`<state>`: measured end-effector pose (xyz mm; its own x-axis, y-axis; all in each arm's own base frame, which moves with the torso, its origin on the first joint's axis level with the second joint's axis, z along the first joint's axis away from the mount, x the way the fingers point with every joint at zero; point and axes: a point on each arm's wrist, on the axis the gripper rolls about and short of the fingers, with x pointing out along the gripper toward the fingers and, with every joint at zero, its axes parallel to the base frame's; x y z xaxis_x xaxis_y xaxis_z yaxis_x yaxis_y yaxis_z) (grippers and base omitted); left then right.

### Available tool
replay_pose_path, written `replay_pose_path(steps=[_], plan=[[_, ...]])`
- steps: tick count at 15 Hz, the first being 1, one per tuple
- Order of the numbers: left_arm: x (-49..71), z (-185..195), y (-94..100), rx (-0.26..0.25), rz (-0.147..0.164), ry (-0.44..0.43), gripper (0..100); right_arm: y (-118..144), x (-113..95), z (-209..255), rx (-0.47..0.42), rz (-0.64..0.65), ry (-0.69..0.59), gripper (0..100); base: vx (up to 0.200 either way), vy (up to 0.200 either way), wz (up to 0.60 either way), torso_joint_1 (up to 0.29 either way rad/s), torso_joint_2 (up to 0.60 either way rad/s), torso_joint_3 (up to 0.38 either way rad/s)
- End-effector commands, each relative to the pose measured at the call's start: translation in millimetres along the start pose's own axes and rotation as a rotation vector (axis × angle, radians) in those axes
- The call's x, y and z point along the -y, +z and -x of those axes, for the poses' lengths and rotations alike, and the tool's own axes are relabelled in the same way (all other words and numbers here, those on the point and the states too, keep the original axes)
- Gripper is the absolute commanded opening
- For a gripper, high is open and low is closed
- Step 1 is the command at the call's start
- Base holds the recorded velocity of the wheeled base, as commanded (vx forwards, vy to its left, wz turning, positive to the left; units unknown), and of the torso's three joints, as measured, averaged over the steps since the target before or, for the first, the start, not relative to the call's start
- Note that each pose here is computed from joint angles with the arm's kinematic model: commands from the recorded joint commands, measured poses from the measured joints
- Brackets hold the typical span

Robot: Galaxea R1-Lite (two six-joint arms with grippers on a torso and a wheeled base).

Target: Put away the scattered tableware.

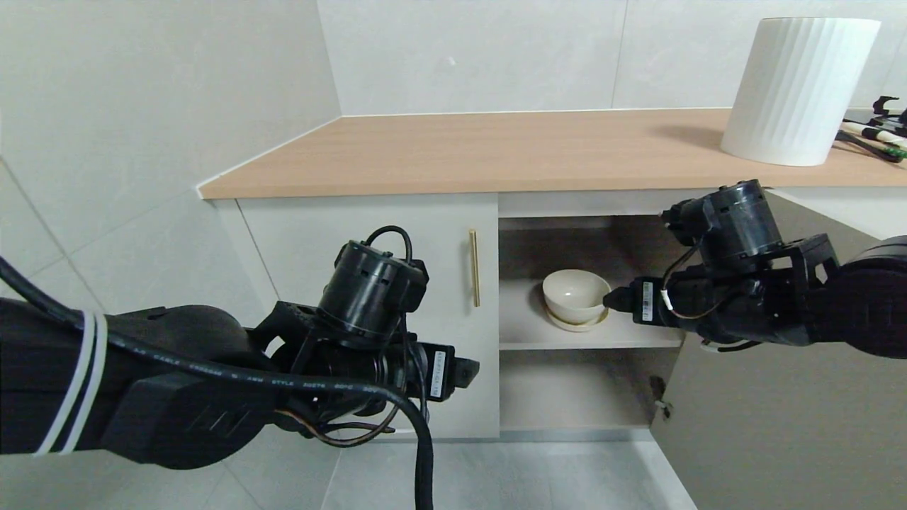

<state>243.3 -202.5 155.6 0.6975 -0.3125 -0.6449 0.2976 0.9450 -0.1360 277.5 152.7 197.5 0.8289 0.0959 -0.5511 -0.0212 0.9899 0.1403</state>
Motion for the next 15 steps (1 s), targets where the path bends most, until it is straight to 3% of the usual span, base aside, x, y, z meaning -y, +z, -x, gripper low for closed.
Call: replay_pose_path(steps=[1, 4, 7, 15], plan=[[0.3, 0, -0.1, -0.001, 0.000, 0.000, 100, 3, -5, 14, 0.027, 0.002, 0.031, 100, -0.200, 0.000, 0.00, 0.002, 0.01, 0.007], [-0.6, -1, 0.2, 0.000, 0.002, 0.002, 100, -3, -17, 26, 0.046, 0.044, 0.025, 100, -0.200, 0.000, 0.00, 0.001, 0.00, 0.005], [-1.1, -1, 0.4, 0.000, 0.003, 0.003, 100, -7, -16, 28, 0.064, 0.126, -0.043, 100, 0.000, 0.000, 0.00, 0.000, 0.00, 0.000], [-1.6, -1, 0.5, 0.001, 0.002, 0.006, 100, 4, -7, 59, 0.136, 0.117, -0.012, 100, 0.000, 0.000, 0.00, 0.000, 0.00, 0.000]])
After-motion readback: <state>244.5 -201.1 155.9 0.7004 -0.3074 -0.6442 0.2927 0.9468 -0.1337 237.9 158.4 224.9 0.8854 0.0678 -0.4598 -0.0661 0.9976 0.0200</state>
